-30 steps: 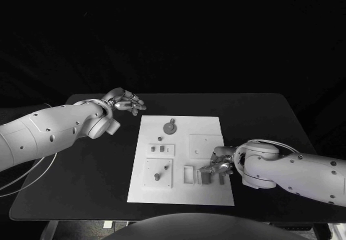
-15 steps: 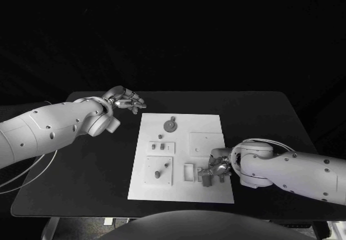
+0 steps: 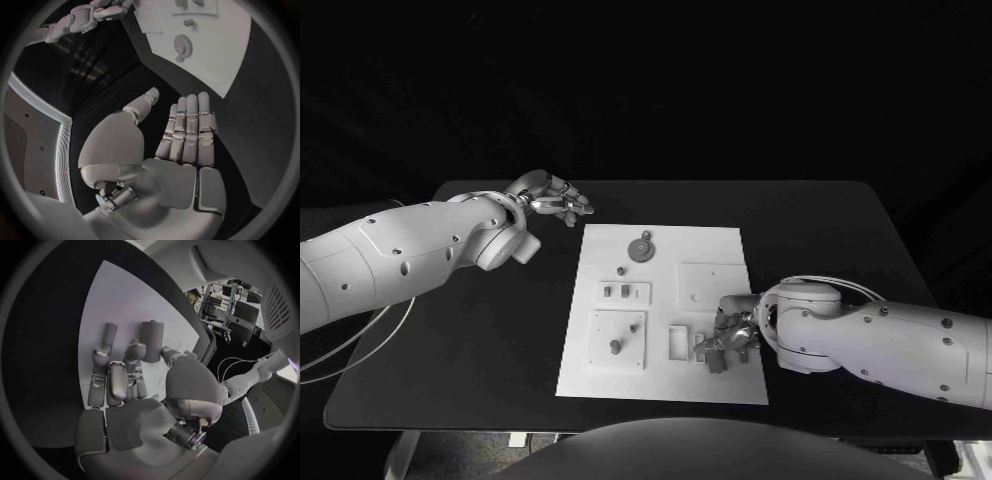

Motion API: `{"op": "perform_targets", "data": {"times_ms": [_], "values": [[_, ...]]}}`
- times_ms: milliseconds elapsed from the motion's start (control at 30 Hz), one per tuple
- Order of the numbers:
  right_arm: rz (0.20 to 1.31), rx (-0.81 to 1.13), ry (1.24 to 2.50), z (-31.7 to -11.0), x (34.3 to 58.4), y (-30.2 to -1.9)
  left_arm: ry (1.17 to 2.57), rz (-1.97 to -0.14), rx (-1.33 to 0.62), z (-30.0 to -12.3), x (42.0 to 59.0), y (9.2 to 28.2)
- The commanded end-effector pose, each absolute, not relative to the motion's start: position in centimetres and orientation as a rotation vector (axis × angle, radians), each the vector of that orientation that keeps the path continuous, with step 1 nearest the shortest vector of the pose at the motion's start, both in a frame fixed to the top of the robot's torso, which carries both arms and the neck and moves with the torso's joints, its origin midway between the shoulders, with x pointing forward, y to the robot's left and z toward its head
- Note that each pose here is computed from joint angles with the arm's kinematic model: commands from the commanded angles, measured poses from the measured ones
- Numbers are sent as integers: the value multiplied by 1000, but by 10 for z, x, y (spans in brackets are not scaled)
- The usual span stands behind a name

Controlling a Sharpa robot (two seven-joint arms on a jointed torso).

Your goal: Assemble the parts on the task board

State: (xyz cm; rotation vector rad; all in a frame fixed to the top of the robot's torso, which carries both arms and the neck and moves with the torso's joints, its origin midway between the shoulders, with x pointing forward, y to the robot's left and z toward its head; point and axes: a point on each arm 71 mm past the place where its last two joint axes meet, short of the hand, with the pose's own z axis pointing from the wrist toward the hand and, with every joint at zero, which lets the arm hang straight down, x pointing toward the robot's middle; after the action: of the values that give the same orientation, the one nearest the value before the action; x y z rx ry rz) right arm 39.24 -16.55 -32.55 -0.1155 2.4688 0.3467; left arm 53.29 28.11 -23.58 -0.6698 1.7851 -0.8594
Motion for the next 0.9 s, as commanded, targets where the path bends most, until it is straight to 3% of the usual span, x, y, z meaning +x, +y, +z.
{"op": "perform_targets", "data": {"times_ms": [33, 600, 900], "values": [[319, -153, 2470, -329, 391, -167, 1798, -867, -656, -236, 533, 279], [365, -19, 2505, -329, 391, -177, 1796, -853, -658, -236, 533, 282], [413, 69, 2530, -316, 400, -180, 1800, -847, -659, -236, 533, 283]]}}
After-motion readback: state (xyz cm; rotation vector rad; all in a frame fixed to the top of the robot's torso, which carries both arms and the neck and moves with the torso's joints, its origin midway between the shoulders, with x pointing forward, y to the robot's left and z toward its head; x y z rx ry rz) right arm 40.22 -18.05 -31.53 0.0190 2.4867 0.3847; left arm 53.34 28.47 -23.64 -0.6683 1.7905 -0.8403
